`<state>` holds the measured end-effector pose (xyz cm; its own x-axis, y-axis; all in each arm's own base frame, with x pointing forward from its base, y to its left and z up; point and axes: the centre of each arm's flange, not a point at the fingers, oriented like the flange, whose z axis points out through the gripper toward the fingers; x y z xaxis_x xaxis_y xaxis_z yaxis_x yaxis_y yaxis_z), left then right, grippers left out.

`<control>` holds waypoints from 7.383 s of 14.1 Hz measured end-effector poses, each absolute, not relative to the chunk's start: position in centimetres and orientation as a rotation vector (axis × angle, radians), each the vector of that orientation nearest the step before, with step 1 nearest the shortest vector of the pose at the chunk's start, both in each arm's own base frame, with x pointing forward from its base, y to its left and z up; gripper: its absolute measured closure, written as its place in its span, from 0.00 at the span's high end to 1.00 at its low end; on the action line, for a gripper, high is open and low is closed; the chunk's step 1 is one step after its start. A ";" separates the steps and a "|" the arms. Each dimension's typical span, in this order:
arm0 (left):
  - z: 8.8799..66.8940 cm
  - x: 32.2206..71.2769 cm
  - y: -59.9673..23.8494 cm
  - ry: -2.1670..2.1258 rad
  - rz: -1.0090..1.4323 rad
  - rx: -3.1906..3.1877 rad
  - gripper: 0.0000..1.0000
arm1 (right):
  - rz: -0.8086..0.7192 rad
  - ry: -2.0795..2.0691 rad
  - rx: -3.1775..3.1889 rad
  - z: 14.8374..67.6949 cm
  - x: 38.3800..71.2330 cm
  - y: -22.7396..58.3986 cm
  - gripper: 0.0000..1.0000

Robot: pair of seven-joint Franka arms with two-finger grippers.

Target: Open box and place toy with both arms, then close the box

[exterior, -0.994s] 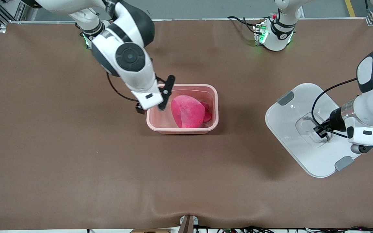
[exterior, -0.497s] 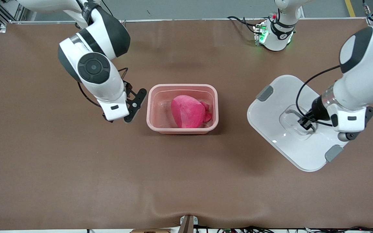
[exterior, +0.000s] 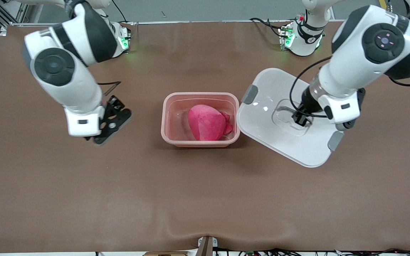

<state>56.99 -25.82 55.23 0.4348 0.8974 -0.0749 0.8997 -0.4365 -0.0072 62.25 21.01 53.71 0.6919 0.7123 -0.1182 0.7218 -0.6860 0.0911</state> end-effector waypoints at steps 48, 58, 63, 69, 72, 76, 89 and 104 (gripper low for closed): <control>36.1 42.2 -57.0 1.966 0.476 2.157 0.07 | -0.087 0.054 3.129 61.1 55.8 -5.5 1.00; 34.3 41.0 -57.5 1.981 0.469 2.185 0.07 | -0.081 0.066 3.199 60.9 55.8 -6.1 1.00; 33.5 40.3 -57.6 1.980 0.473 2.202 0.07 | -0.082 0.080 3.198 60.9 55.8 -5.6 1.00; 33.1 40.1 -57.5 1.979 0.476 2.214 0.07 | -0.082 0.106 3.189 60.9 55.9 -5.0 1.00; 32.9 40.4 -57.0 1.974 0.493 2.239 0.10 | -0.082 0.108 3.188 60.9 55.9 -4.9 1.00; 32.8 41.0 -55.4 1.998 0.569 2.302 0.49 | -0.083 0.122 3.187 60.9 55.9 -4.4 1.00; 54.9 55.2 -30.0 1.684 -0.052 2.746 1.00 | -0.095 0.030 3.186 60.5 56.1 -4.0 1.00; 63.3 57.0 -4.9 0.016 -0.085 3.266 1.00 | -0.099 0.005 3.183 59.8 56.6 -4.5 1.00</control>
